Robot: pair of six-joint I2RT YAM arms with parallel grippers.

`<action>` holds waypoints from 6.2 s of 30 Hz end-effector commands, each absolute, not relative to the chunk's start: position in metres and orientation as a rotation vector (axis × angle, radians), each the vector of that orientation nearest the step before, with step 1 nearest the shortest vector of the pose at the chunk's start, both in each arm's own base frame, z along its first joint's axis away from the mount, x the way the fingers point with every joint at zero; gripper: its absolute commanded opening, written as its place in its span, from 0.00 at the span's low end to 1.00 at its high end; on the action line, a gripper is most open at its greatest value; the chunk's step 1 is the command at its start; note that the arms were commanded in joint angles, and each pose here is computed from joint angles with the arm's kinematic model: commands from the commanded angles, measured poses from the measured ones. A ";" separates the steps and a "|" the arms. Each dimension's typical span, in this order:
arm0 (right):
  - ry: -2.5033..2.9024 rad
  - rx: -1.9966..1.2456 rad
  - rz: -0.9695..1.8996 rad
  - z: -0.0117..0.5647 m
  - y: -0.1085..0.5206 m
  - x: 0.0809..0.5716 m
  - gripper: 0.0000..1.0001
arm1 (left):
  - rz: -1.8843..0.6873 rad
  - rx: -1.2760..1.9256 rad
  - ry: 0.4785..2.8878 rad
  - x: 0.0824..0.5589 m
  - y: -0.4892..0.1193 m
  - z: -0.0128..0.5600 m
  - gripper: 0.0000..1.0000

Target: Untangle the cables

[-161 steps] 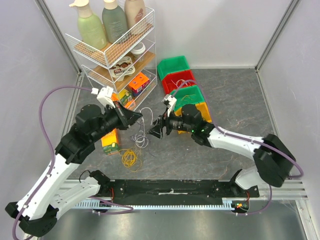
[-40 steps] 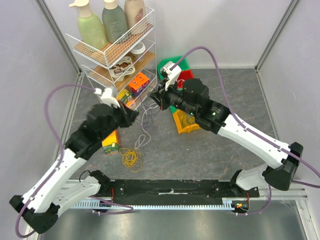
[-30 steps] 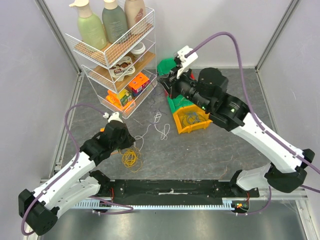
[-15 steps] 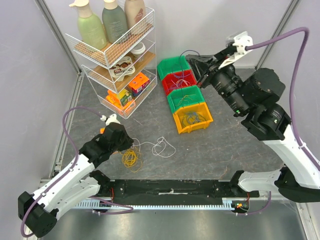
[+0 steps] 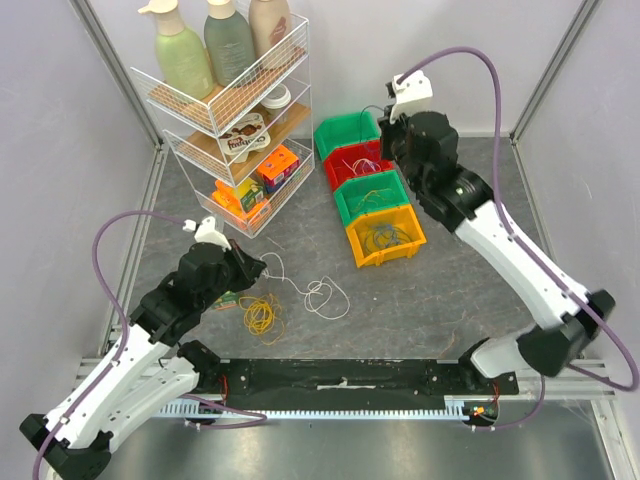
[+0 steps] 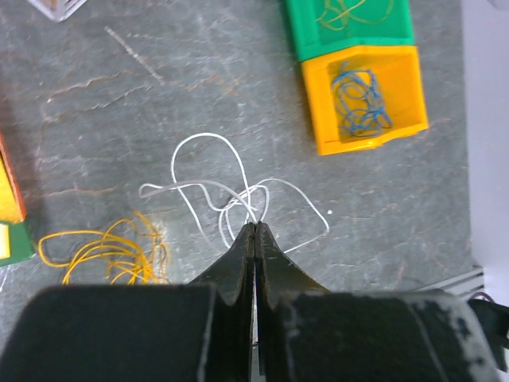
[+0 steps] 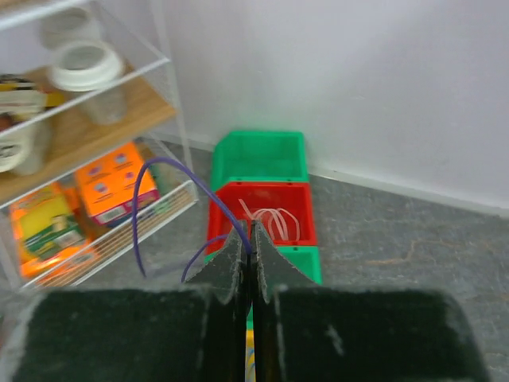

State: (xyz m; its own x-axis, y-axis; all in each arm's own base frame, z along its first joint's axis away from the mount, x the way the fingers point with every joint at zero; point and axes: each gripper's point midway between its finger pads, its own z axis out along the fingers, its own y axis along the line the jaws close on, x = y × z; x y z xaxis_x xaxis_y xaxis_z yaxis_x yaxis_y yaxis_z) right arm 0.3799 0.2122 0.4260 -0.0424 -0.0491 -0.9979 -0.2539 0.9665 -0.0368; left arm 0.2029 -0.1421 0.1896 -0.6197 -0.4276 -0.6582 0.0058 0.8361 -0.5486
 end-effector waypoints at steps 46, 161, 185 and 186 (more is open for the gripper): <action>1.658 0.096 0.177 0.194 0.228 0.698 0.11 | -0.840 -0.044 2.123 0.183 -0.169 0.207 0.02; 1.732 -0.702 0.907 0.319 0.313 0.244 0.00 | -0.998 0.255 1.859 0.196 -0.209 0.332 0.81; 1.860 -0.177 1.283 0.351 0.353 0.243 0.00 | -1.037 0.563 1.732 0.202 -0.296 0.309 0.92; 1.869 -0.154 1.274 0.350 0.353 0.243 0.00 | -1.001 0.537 1.754 0.209 -0.298 0.305 0.88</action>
